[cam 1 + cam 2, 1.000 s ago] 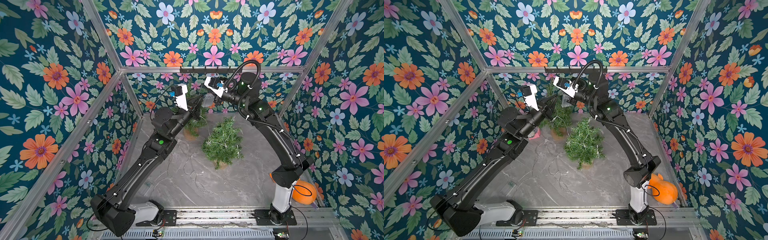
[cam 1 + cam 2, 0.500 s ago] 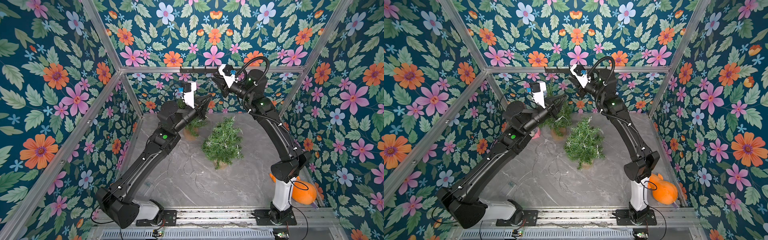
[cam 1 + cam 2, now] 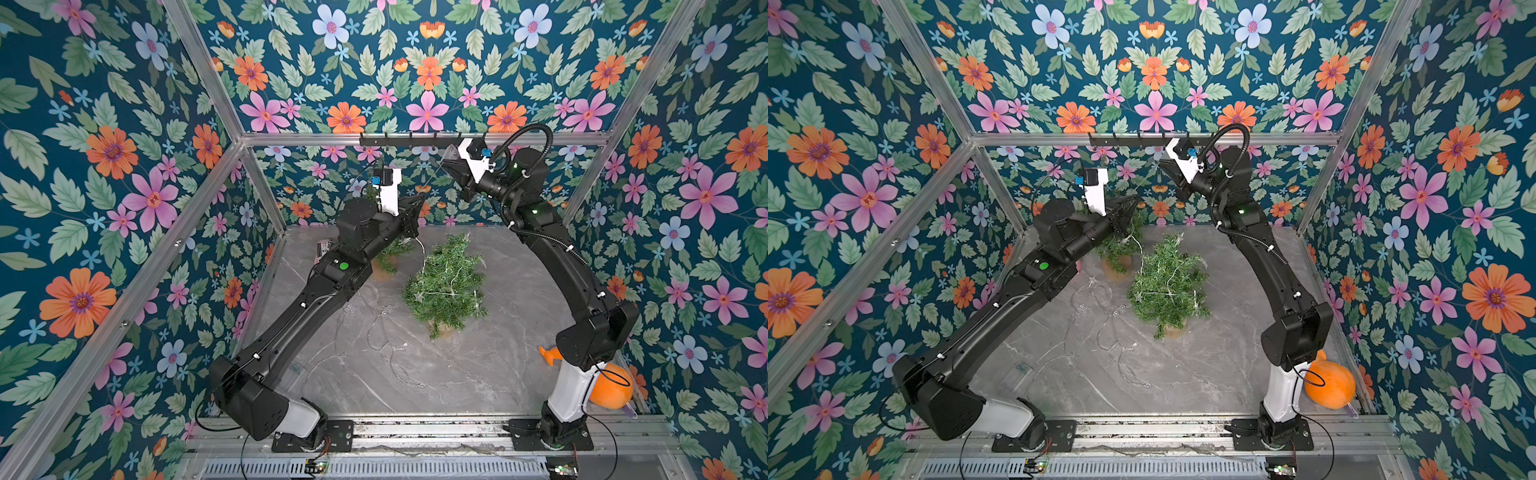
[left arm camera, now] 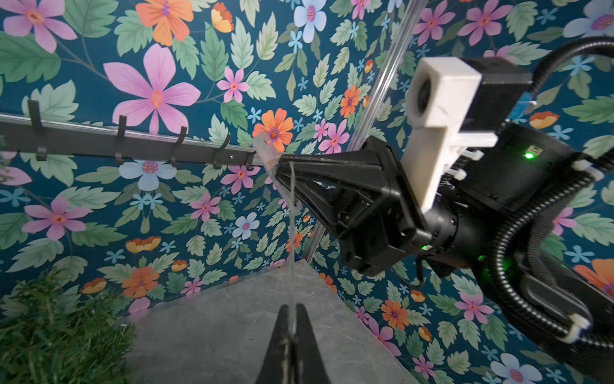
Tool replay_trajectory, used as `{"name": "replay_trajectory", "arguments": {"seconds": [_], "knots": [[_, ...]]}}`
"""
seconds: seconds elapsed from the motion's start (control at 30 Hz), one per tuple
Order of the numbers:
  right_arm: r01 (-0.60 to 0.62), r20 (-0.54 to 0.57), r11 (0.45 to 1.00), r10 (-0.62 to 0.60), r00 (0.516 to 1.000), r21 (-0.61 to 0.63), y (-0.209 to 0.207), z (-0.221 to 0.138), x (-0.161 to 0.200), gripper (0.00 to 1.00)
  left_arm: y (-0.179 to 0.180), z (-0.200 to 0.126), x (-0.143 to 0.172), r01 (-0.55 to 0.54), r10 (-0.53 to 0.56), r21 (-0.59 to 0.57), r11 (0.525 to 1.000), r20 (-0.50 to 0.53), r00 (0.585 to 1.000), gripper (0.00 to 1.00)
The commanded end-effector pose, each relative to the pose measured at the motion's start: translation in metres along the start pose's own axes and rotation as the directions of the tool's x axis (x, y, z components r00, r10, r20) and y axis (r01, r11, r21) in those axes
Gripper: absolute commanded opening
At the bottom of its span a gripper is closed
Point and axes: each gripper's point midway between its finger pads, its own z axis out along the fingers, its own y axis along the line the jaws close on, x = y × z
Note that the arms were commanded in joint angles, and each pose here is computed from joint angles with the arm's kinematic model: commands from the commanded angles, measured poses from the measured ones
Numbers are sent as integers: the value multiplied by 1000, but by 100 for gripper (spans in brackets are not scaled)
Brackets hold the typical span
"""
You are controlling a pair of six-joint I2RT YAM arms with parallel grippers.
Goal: Wrap string light around the christmas tree
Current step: Wrap the light string around the Christmas tree.
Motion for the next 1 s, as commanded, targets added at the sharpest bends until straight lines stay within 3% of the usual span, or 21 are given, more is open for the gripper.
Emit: {"name": "replay_trajectory", "arguments": {"seconds": [0.0, 0.1, 0.3, 0.4, 0.53, 0.63, 0.8, 0.97], "knots": [[16, -36, 1000, -16, 999, 7, -3, -4, 14, 0, 28, 7, 4, -21, 20, -145, 989, -6, 1000, 0], [-1, -111, 1000, 4, 994, 28, -6, -5, 39, 0, 38, 24, 16, -25, 19, -177, 984, -38, 999, 0], [-49, -225, 992, 76, 972, 120, -14, -28, 72, 0, 23, 52, 34, 20, -25, -61, 998, -86, 996, 0], [-53, -276, 984, 99, 956, 168, -9, -46, 81, 0, 8, 55, 38, 41, -38, 23, 999, -104, 994, 19], [-74, -306, 975, 138, 942, 210, 2, -72, 79, 0, 1, 50, 43, 38, -32, 48, 998, -117, 993, 56], [-113, -314, 964, 187, 931, 240, 12, -87, 82, 0, -1, 42, 42, 34, -28, 51, 998, -114, 993, 73], [-174, -316, 942, 265, 911, 288, 23, -110, 78, 0, -3, 23, 33, 33, -29, 44, 998, -88, 996, 79], [-170, -378, 910, 319, 869, 378, 30, -137, 98, 0, -1, 2, 18, 23, -23, 5, 1000, -41, 999, 86]]}}
